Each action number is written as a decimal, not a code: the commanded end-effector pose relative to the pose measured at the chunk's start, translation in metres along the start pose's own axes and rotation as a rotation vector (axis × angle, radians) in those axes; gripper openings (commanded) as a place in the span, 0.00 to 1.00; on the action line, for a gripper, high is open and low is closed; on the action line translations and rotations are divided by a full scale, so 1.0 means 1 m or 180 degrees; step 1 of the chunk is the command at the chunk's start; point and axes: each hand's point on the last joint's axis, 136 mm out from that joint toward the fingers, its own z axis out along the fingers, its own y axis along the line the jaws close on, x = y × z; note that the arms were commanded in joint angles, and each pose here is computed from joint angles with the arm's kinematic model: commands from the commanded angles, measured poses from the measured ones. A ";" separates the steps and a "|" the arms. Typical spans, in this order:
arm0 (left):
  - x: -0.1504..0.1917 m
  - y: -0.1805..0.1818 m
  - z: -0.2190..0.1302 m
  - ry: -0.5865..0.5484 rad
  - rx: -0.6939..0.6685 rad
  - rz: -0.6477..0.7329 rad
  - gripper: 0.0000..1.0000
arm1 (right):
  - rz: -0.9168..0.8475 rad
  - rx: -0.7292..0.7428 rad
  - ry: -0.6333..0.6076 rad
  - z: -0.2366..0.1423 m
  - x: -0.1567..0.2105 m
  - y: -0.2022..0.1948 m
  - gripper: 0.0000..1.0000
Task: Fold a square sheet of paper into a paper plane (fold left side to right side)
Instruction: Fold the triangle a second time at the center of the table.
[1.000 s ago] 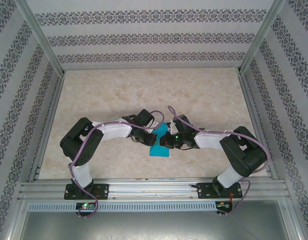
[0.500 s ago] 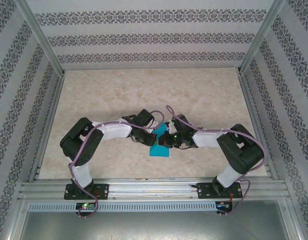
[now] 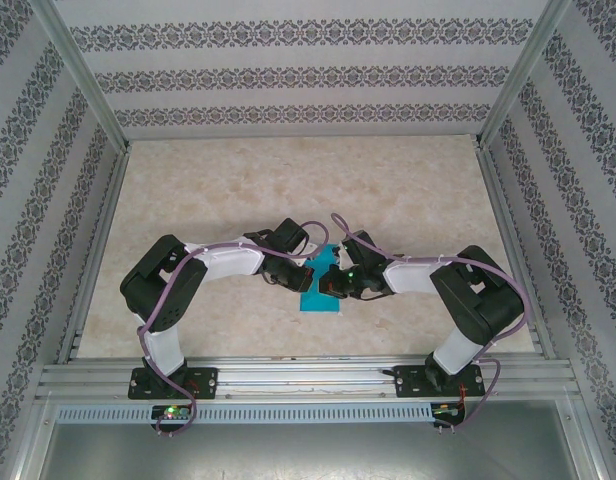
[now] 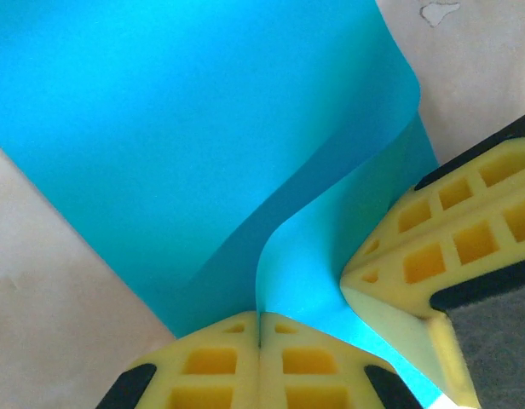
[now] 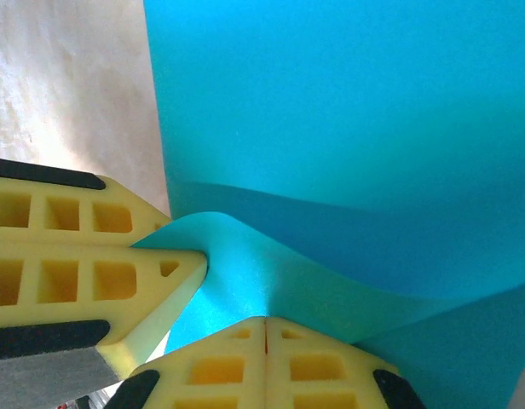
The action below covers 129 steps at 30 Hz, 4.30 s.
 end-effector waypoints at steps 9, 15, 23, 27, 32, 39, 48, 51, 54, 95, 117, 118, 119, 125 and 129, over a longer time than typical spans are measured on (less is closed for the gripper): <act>-0.010 -0.002 -0.017 -0.0067 -0.0083 0.0012 0.24 | 0.0159 0.0359 0.0123 0.006 0.014 -0.029 0.00; -0.019 -0.007 -0.053 -0.0287 -0.0081 -0.0048 0.28 | 0.0158 0.0350 0.0112 0.005 0.014 -0.029 0.00; 0.007 -0.035 -0.066 -0.0292 0.0430 -0.0413 0.18 | 0.0141 0.0318 0.0109 0.004 0.014 -0.026 0.00; 0.013 -0.052 -0.057 -0.0193 0.0765 -0.0614 0.15 | 0.0133 0.0309 0.0120 0.005 0.015 -0.026 0.00; 0.016 -0.060 -0.043 -0.0088 0.0911 -0.0690 0.14 | 0.0124 0.0304 0.0133 0.005 0.015 -0.026 0.00; 0.024 -0.058 -0.025 0.0062 0.0895 -0.0715 0.12 | 0.0139 0.0322 0.0147 0.005 0.017 -0.028 0.00; 0.038 -0.039 -0.009 0.0170 0.0649 -0.0781 0.11 | 0.0135 0.0327 0.0162 0.006 0.017 -0.029 0.00; 0.043 -0.034 -0.005 0.0207 0.0585 -0.0794 0.11 | 0.0132 0.0331 0.0167 0.006 0.017 -0.029 0.00; 0.047 -0.030 -0.002 0.0230 0.0530 -0.0813 0.10 | 0.0134 0.0339 0.0175 0.006 0.018 -0.029 0.00; 0.075 -0.001 0.014 0.0342 0.0182 -0.0881 0.00 | -0.0341 -0.0046 -0.0141 -0.014 0.002 0.021 0.00; 0.082 0.006 0.017 0.0422 0.0064 -0.1030 0.00 | -0.0214 0.0450 -0.0088 0.003 0.001 -0.013 0.00; 0.083 0.006 0.017 0.0428 0.0067 -0.1041 0.00 | -0.0214 0.0464 -0.0108 0.002 -0.001 -0.014 0.00; 0.084 0.007 0.018 0.0434 0.0059 -0.1050 0.00 | -0.0223 0.0470 -0.0122 0.001 -0.003 -0.014 0.00; 0.089 0.009 0.020 0.0464 0.0054 -0.1087 0.00 | -0.0221 0.0513 -0.0192 -0.007 -0.016 -0.019 0.00; 0.090 0.009 0.021 0.0462 0.0071 -0.1098 0.00 | -0.0203 0.0526 -0.0231 -0.011 -0.025 -0.023 0.00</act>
